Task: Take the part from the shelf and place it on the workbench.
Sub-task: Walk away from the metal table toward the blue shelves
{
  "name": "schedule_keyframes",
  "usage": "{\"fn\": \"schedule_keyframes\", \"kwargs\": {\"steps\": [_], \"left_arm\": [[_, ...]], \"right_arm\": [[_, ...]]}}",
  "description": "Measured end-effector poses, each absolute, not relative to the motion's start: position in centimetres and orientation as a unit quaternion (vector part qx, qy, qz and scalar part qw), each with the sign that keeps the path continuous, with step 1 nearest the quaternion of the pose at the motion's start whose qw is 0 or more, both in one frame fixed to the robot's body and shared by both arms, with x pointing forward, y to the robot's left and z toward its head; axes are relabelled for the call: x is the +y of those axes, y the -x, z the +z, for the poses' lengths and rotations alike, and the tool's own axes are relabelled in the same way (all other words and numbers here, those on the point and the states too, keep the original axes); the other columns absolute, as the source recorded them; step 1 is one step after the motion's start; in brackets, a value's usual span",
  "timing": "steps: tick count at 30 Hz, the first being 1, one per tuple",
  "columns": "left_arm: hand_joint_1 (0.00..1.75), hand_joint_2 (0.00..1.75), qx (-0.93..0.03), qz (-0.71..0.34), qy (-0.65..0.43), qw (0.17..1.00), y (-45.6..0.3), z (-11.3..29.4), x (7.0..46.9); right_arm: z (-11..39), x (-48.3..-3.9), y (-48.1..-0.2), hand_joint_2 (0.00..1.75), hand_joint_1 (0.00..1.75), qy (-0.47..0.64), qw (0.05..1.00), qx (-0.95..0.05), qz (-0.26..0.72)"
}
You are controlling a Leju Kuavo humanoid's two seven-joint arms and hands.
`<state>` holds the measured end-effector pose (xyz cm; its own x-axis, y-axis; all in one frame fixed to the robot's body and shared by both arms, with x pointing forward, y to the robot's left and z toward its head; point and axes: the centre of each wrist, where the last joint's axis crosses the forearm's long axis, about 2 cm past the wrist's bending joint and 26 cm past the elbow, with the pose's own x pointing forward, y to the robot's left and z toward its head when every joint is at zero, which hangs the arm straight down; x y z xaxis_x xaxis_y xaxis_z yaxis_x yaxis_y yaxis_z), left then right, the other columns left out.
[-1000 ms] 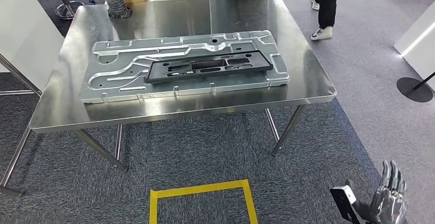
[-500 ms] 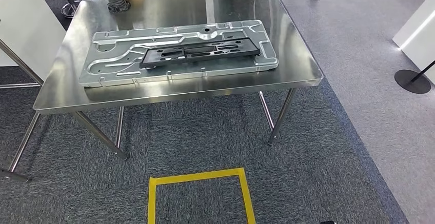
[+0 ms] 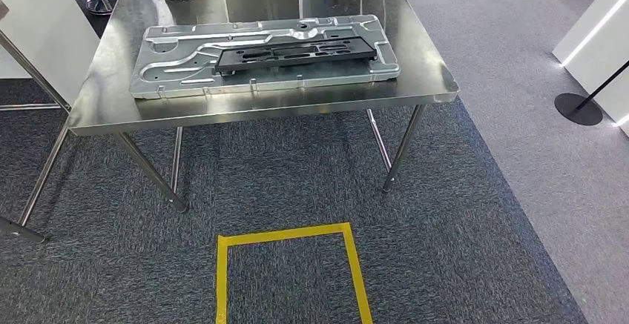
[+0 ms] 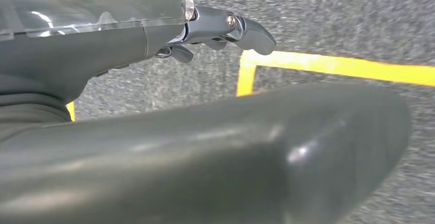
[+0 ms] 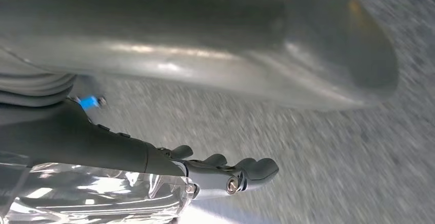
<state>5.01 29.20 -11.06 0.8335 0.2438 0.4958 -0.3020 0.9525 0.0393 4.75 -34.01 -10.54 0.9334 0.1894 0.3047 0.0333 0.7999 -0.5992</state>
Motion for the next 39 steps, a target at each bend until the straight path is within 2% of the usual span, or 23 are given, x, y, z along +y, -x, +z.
{"fn": "schedule_keyframes", "kwargs": {"steps": [8, 14, 39], "left_arm": [[0.00, 0.00, -0.249, 0.124, -0.052, 0.959, -4.9, -11.1, 29.0], [0.00, 0.00, -0.247, 0.115, -0.048, 0.961, -5.0, -11.1, 29.1], [0.00, 0.00, -0.244, 0.112, -0.052, 0.962, -5.3, -11.0, 29.3]], "right_arm": [[-10.8, -32.3, -4.9, 0.00, 0.00, 0.218, 0.969, -0.112, 0.034], [-10.9, -31.4, -4.8, 0.00, 0.00, 0.184, 0.977, -0.106, 0.034], [-10.9, -30.9, -5.3, 0.00, 0.00, 0.168, 0.978, -0.121, 0.036]]}}
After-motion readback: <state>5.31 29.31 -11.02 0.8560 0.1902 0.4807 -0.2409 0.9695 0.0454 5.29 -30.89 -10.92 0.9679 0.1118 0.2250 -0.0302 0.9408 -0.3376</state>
